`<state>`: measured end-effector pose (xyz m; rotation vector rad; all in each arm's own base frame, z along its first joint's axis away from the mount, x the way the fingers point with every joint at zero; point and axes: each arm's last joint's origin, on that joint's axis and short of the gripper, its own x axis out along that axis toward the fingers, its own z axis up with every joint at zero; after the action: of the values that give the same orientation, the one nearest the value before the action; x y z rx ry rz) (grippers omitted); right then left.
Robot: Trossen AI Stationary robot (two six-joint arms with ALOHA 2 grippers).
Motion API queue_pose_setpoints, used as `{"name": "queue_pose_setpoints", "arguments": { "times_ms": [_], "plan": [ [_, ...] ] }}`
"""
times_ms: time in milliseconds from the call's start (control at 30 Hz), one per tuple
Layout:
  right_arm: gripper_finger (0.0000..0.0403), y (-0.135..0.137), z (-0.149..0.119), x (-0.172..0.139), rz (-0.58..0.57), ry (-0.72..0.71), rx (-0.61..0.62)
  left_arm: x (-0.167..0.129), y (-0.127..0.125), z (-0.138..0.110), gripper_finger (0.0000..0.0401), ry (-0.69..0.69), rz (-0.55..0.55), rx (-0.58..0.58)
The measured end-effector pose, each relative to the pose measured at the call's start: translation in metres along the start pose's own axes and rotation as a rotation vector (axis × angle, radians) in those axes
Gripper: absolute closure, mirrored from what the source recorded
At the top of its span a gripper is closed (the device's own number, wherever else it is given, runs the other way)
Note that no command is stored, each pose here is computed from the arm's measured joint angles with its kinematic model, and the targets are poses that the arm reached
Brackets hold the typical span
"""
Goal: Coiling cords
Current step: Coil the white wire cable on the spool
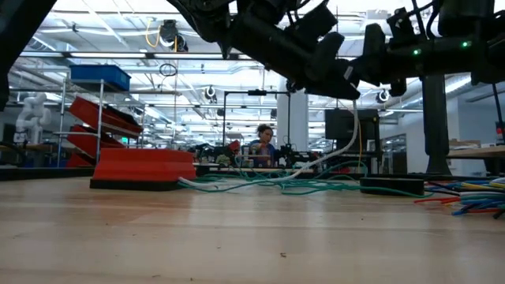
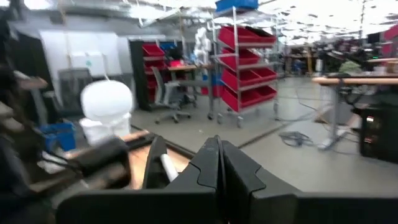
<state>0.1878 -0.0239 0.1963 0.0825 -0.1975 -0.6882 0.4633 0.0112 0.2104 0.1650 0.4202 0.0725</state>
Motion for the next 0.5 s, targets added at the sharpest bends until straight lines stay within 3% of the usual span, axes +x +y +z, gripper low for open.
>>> {"name": "queue_pose_setpoints", "arguments": {
  "times_ms": [167, 367, 500],
  "plan": [
    [0.0403, 0.001, 0.002, 0.0, 0.034, -0.014, 0.065, 0.001, 0.014, -0.011, 0.0401, 0.075, -0.047, -0.099],
    [0.0403, 0.002, -0.001, 0.001, 0.038, 0.001, 0.158, 0.002, 0.018, -0.008, 0.0401, 0.026, -0.139, -0.153],
    [0.0403, 0.002, -0.001, 0.001, 0.035, 0.001, 0.202, 0.006, 0.026, -0.015, 0.0401, 0.049, -0.127, -0.179]
  ]
}}
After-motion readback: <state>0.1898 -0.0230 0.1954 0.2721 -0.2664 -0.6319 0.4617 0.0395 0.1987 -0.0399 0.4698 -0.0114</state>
